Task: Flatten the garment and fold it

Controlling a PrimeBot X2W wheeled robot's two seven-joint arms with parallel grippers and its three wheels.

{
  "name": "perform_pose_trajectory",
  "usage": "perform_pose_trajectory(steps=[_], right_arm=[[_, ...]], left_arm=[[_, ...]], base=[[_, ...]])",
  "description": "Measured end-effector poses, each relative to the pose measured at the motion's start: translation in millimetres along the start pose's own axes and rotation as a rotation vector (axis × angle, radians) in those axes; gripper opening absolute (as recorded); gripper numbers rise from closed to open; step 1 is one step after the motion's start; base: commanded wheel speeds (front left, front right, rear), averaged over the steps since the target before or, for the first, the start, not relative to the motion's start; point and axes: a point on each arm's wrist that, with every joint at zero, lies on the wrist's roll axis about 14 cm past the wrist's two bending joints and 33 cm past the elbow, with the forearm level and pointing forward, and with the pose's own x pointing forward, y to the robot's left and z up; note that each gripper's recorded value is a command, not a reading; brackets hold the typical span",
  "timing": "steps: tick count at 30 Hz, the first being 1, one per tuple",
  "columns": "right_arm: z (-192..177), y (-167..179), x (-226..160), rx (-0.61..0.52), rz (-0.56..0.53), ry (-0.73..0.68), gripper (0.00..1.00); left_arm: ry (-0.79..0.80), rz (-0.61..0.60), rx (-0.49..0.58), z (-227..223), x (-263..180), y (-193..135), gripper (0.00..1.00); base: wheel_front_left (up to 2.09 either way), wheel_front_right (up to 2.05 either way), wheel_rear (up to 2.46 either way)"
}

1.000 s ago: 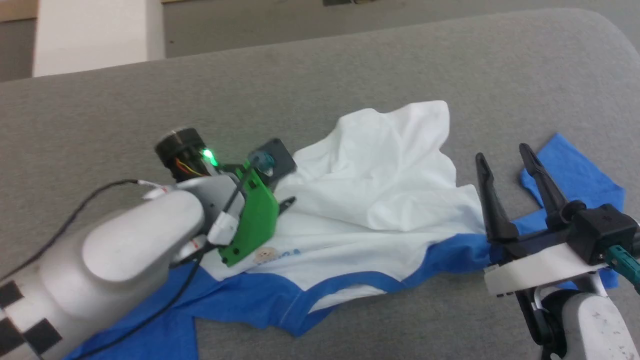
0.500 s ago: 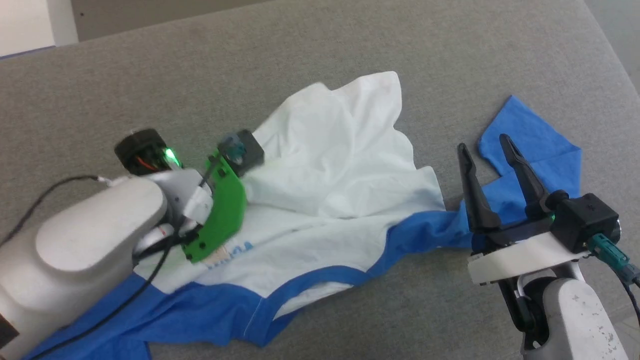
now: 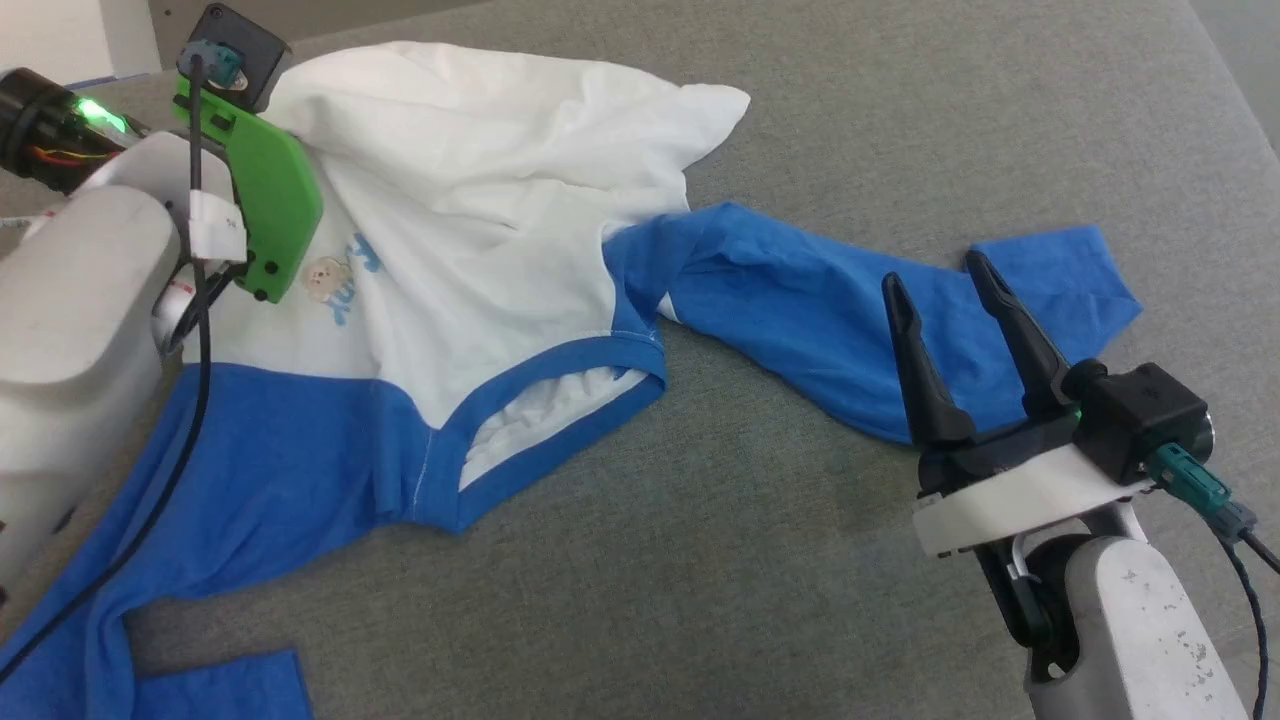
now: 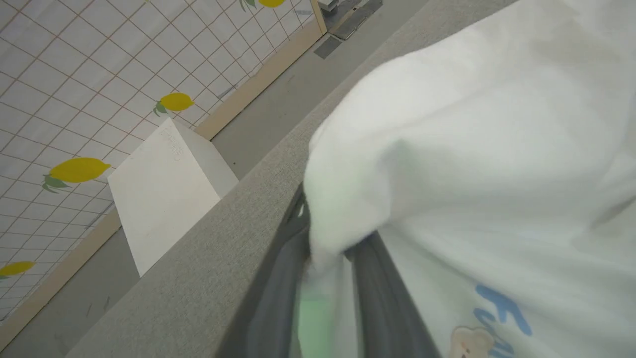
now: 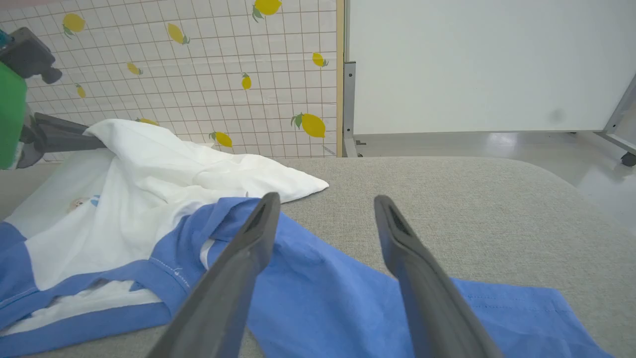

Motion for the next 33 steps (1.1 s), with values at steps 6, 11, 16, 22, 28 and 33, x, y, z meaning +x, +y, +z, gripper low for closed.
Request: perform_pose_trajectory(steps=[6,11,16,22,28,33], right_arm=[[1.7,7.0,-0.9,0.003,0.020,0.014,1.00],[-14.4,10.1,-12.1,-0.002,0.028,0.108,1.00],[-25.6,15.7,-19.2,0.002,0.045,0.179,1.00],[-15.7,28.1,-17.6,0.011,0.080,0.167,1.00],[-10.3,42.7,-18.2,0.020,0.122,0.160,1.00],[-2.3,51.5,-17.5,0.024,0.147,0.141,1.00]], left_arm=[[-0.122,0.023,-0.173,6.6,-12.4,-6.9,1.00],[-0.315,0.097,-0.348,13.2,-42.4,-9.6,1.00],[-0.394,0.166,-0.459,-3.0,-79.0,-27.7,1.00],[-0.397,0.265,-0.606,-29.7,-129.5,-57.9,1.00],[-0.317,0.273,-0.624,-64.8,-159.6,-98.0,1.00],[-0.193,0.274,-0.608,-89.1,-166.7,-109.2,1.00]], base=[[0.00,0.00,0.00],[0.00,0.00,0.00],[0.00,0.00,0.00],[0.00,0.00,0.00],[0.00,0.00,0.00],[0.00,0.00,0.00]])
